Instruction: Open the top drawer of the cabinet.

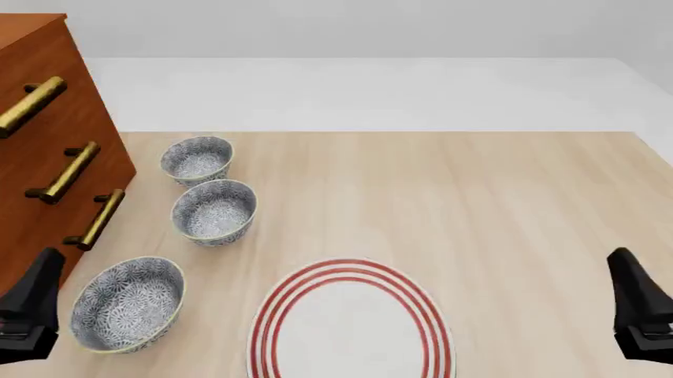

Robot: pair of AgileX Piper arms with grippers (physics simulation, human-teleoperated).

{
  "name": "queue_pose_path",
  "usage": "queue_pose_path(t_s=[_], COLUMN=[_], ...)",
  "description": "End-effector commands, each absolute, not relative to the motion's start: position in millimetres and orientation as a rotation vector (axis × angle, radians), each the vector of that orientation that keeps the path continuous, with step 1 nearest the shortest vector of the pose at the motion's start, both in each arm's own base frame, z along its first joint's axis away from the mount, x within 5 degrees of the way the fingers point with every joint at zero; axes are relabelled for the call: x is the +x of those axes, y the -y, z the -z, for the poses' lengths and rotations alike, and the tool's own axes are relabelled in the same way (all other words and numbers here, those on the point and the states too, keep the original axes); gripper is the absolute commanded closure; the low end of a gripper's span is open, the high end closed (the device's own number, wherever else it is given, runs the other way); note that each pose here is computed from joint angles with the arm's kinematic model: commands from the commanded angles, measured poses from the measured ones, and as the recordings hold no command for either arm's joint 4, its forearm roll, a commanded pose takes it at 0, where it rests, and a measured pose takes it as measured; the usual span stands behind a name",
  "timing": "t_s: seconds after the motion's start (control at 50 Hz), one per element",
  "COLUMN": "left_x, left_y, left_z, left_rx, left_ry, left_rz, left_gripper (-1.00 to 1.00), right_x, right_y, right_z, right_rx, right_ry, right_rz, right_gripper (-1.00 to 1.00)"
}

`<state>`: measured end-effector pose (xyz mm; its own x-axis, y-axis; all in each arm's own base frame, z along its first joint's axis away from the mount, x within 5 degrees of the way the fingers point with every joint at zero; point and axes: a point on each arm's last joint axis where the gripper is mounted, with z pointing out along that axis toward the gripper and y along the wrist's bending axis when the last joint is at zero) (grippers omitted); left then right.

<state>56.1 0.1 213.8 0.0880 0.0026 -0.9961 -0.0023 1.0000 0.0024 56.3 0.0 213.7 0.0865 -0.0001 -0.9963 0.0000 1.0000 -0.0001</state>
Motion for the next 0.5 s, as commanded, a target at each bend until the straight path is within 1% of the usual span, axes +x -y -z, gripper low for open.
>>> queue_pose_path(t_s=[0.02,0.3,0.5], left_x=[57,58,54], left_y=[-1,-2,-3], left_z=[-213,-216,-241], left_rx=[-0.025,-0.004,0.07], left_ry=[-1.488,-1.494,-1.417], left_rz=[-0.013,-0.055,-0.187], left_gripper=[-1.0,-1.0,-1.0], right_x=[57,57,57], right_y=[0,0,0], right_z=[-214,-214,-214], right_rx=[0.0,0.0,0.0], right_ry=[-1.485,-1.485,-1.485], right_rz=[0.0,0.0,0.0], right_gripper=[-1.0,-1.0,-1.0])
